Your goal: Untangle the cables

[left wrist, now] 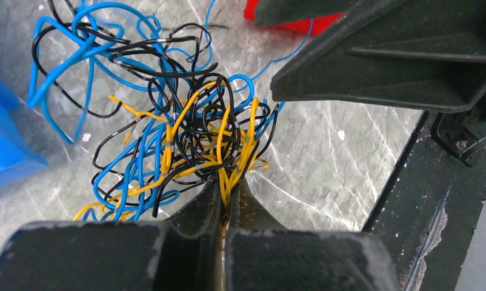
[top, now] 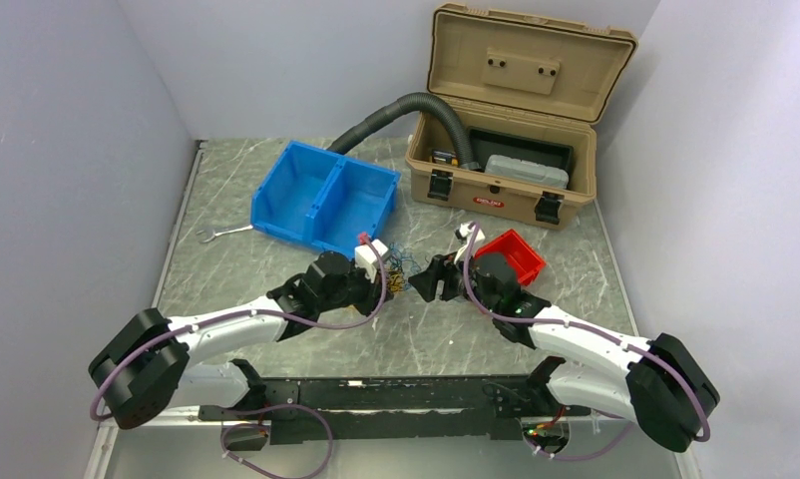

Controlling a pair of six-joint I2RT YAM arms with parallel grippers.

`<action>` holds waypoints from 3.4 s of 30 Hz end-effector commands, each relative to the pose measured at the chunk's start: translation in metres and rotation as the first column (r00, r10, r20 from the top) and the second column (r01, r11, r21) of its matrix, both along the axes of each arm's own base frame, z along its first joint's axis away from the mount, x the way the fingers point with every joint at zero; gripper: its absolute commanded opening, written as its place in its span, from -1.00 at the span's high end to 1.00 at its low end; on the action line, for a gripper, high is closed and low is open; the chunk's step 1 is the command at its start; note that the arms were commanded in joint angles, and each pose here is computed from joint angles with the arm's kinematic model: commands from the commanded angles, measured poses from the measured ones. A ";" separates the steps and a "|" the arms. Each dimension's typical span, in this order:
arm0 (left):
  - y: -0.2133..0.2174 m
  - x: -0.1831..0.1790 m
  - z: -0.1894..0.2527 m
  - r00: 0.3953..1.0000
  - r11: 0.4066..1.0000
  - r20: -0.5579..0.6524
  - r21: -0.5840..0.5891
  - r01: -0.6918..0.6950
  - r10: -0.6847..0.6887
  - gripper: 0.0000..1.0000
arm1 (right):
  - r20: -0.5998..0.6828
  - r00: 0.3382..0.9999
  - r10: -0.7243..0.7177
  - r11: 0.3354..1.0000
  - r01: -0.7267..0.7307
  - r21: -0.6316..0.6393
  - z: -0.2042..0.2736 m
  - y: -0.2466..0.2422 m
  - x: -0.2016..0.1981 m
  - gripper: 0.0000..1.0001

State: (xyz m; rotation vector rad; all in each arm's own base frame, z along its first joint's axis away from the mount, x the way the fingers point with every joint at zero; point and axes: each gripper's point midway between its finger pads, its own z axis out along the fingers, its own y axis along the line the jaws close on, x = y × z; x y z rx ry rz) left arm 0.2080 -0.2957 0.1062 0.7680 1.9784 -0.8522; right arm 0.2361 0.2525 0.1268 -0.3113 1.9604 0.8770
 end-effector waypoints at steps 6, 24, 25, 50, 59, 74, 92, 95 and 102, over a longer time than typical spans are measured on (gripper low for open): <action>-0.012 -0.014 0.027 0.986 0.982 0.127 -0.141 0.124 -0.107 1.00 | 0.052 0.991 0.124 0.984 -0.130 0.124 0.028 0.028 -0.006 -0.40; -0.015 -0.018 0.031 0.982 0.978 0.129 -0.137 0.158 -0.141 0.90 | 0.043 0.953 0.299 0.935 -0.301 0.187 0.038 0.061 -0.017 0.11; -0.014 -0.018 0.030 0.982 0.978 0.128 -0.135 0.156 -0.139 0.84 | 0.044 0.950 0.308 0.932 -0.311 0.188 0.039 0.062 -0.019 0.18; 0.066 0.038 0.029 0.937 0.932 0.076 -0.162 -0.325 0.341 -0.26 | -0.159 0.925 -0.345 0.929 0.312 -0.198 -0.034 -0.024 0.042 1.00; 0.075 0.043 0.014 0.930 0.928 -0.052 -0.062 -0.366 0.363 -0.13 | -0.202 0.917 -0.345 0.925 0.295 -0.241 -0.048 -0.022 0.040 1.00; -0.014 0.046 0.011 0.959 0.982 -0.216 -0.003 -0.188 0.183 -0.34 | -0.190 0.977 -0.095 0.994 0.082 -0.078 -0.026 0.013 0.018 1.00; -0.002 0.069 -0.035 0.836 0.953 -0.465 0.058 -0.298 0.290 1.00 | -0.232 0.917 -0.323 0.932 0.267 -0.245 -0.063 -0.026 0.027 1.00; 0.031 0.073 -0.032 0.825 0.930 -0.445 0.057 -0.363 0.349 1.00 | -0.196 0.819 -0.540 0.806 0.436 -0.400 -0.077 -0.070 0.034 1.00; 0.091 0.068 -0.027 0.790 0.860 -0.347 0.120 -0.497 0.505 1.00 | -0.152 0.693 -0.705 0.660 0.562 -0.499 -0.077 -0.104 0.035 1.00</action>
